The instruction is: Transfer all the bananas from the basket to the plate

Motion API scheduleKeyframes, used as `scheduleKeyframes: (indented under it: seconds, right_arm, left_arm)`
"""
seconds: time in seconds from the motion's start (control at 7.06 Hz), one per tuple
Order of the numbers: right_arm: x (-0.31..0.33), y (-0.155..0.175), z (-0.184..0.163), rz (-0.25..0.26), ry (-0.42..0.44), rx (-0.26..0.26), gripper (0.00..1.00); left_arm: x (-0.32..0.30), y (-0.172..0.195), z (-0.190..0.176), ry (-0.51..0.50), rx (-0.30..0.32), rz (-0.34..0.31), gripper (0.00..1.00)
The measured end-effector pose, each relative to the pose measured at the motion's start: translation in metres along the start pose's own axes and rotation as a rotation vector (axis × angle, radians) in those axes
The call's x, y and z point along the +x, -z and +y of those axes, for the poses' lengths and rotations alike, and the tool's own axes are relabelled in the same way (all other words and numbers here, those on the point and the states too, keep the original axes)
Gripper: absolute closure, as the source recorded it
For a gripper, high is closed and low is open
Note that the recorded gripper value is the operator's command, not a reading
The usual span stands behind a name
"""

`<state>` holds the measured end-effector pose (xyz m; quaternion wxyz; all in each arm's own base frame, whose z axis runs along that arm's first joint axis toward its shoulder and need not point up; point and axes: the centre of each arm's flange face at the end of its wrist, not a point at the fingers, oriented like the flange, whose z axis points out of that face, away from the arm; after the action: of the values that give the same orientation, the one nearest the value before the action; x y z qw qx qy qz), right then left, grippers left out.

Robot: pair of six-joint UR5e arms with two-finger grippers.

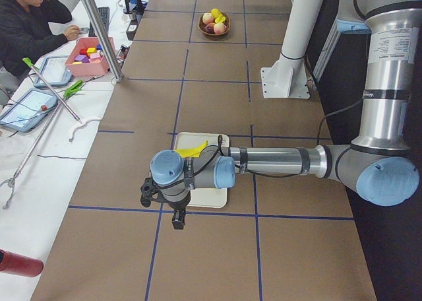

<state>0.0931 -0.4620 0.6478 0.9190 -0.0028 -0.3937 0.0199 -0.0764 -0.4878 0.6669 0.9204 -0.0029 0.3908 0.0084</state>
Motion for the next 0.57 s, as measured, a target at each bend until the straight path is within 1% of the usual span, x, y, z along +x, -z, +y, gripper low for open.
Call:
scheduleKeyframes:
  seconds: [0.57]
  right_arm:
    - [0.0038, -0.0054, -0.0004, -0.021, -0.014, -0.001, 0.00]
  left_arm:
    - [0.0002, 0.0002, -0.0004, -0.002, 0.001, 0.000, 0.00]
